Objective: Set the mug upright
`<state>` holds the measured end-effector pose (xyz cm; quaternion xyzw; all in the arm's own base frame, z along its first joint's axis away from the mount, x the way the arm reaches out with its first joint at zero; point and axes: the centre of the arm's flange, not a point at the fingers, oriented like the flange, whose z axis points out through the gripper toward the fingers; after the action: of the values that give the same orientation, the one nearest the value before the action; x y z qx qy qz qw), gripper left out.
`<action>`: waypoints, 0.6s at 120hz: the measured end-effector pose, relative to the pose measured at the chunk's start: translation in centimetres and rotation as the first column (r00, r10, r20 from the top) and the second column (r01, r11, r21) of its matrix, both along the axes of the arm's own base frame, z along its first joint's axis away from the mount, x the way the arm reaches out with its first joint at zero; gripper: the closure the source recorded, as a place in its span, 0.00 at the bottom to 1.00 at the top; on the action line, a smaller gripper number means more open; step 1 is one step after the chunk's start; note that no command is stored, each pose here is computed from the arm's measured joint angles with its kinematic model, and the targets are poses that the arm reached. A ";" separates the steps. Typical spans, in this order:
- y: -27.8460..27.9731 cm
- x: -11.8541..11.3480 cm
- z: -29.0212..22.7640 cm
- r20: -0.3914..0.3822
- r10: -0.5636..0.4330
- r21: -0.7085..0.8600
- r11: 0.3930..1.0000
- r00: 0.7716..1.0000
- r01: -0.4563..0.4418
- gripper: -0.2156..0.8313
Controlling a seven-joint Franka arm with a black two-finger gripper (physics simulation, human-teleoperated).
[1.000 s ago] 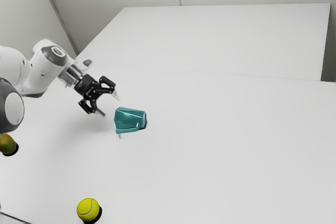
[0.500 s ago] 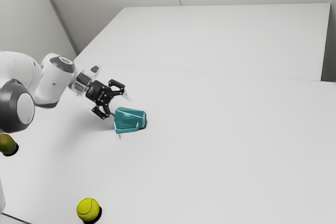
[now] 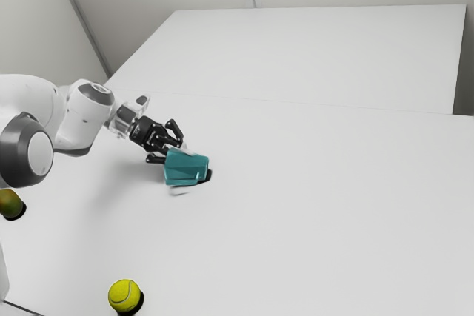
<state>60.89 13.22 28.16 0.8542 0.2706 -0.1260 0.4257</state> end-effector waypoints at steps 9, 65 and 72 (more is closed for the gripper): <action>-0.8 0.4 0.4 0.009 -0.014 -0.003 1.000 1.000 0.014 0.85; -5.5 2.3 5.7 0.039 -0.262 0.237 0.940 0.964 0.246 0.95; -6.5 2.5 7.0 0.036 -0.324 0.319 0.900 0.945 0.297 0.95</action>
<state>63.43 6.69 35.19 0.9471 0.1284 -0.1106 0.2727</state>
